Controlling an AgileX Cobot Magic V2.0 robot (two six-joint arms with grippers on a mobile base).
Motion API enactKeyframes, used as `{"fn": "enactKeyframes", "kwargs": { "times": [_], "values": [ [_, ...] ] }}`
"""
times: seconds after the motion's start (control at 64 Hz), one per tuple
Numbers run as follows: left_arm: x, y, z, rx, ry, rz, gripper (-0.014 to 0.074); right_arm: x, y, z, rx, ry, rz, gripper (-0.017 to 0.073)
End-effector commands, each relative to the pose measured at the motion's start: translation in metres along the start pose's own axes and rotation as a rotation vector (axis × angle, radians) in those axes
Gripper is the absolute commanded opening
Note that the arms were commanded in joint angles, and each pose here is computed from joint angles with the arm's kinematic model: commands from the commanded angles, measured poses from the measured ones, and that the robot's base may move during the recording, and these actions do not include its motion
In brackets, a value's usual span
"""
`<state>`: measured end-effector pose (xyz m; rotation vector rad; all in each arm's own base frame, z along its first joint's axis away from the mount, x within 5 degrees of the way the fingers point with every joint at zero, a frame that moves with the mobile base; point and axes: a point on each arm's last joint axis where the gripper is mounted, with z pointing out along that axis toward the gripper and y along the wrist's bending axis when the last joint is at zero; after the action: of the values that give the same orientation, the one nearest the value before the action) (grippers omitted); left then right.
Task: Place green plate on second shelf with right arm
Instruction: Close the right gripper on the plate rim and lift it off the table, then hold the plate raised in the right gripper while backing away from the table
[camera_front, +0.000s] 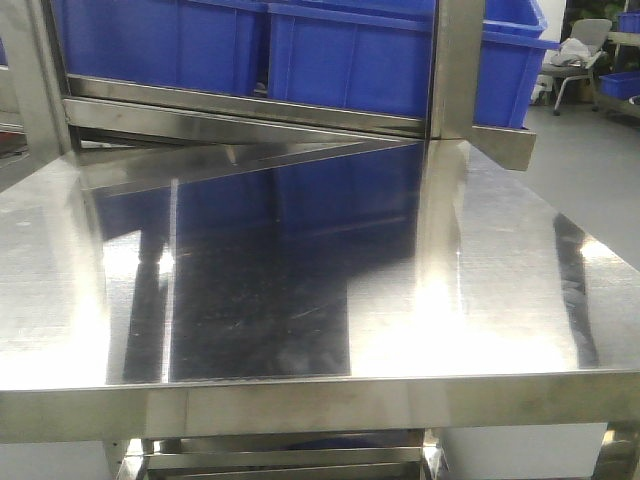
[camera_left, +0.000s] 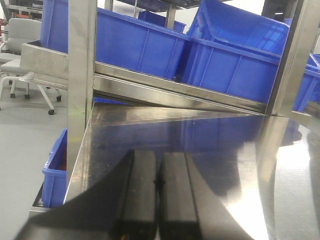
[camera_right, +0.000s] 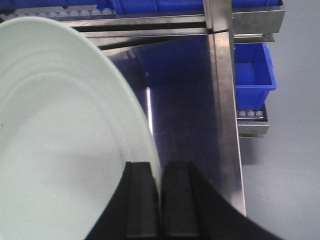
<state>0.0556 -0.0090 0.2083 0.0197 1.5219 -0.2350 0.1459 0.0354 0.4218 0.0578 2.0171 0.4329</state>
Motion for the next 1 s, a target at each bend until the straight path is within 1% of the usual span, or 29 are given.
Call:
{"fn": "enactKeyframes", "kwargs": {
  "times": [0.0,0.047,0.125,0.156,0.265,0.344,0.437,0.609,0.749,0.843,0.984],
  "values": [
    [0.005,0.000,0.000,0.014,-0.065,-0.012,0.0130,0.005,0.003,-0.027,-0.045,-0.114,0.047,0.0056],
    [0.005,0.000,0.000,0.014,-0.065,-0.012,0.0130,0.020,0.000,-0.035,-0.044,-0.091,0.063,0.0056],
    [0.005,0.000,0.000,0.014,-0.065,-0.012,0.0130,0.044,-0.004,-0.051,-0.048,-0.086,0.060,0.0056],
    [0.005,0.000,0.000,0.014,-0.065,-0.012,0.0130,0.056,-0.007,-0.060,-0.056,-0.110,0.057,0.0056],
    [0.005,0.000,0.000,0.014,-0.065,-0.012,0.0130,0.078,-0.011,-0.078,-0.079,-0.187,0.048,0.0056],
    [0.005,0.000,0.000,0.014,-0.065,-0.012,0.0130,0.091,-0.014,-0.083,-0.084,-0.207,0.044,0.0056],
    [0.005,0.000,0.000,0.014,-0.065,-0.012,0.0130,0.107,-0.020,-0.079,-0.075,-0.185,0.045,0.0056],
    [0.005,0.000,0.000,0.014,-0.065,-0.012,0.0130,0.123,-0.027,-0.068,-0.060,-0.142,0.053,0.0056],
    [0.005,0.000,0.000,0.014,-0.065,-0.012,0.0130,0.135,-0.032,-0.063,-0.043,-0.142,0.043,0.0056],
    [0.005,0.000,0.000,0.014,-0.065,-0.012,0.0130,0.136,-0.034,-0.061,-0.042,-0.176,0.048,0.0056],
    [0.005,0.000,0.000,0.014,-0.065,-0.012,0.0130,0.129,-0.035,-0.059,-0.065,-0.286,0.095,0.0056]
  ]
}}
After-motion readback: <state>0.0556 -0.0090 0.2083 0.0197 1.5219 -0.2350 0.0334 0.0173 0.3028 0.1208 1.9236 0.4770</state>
